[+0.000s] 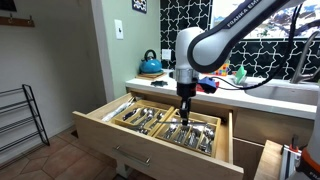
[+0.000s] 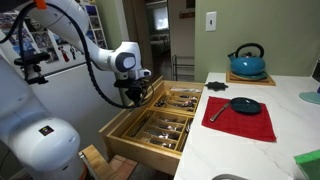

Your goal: Put the knife inside the drawer

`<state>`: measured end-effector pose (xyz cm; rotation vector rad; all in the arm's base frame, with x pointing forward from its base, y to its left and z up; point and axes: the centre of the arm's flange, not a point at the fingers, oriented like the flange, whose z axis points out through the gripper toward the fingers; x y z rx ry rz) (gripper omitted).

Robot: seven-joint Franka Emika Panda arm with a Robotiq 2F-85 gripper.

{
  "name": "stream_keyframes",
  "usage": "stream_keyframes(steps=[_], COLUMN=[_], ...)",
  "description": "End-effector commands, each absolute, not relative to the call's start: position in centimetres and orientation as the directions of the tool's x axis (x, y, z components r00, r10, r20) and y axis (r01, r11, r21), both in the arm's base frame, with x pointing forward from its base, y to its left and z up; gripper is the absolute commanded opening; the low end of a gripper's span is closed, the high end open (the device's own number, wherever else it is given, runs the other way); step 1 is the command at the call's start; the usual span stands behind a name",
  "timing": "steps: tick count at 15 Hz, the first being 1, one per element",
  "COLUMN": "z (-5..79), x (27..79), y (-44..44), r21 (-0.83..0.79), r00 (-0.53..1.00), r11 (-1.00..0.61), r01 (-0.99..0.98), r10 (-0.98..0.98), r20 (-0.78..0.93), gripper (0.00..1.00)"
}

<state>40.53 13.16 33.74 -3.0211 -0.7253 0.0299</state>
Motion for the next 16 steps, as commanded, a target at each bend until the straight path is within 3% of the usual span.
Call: stream_keyframes(steps=[1, 16], z=[30.8, 22.9], x=[39.8, 39.9], y=[14.6, 12.9], r21=[-0.076, -0.123], r00=[0.9, 0.958], r11=[-0.898, -0.953], r01=[0.433, 0.277], r10=[0.435, 0.284], r20=[-0.014, -0.038], gripper=[0.03, 0.03])
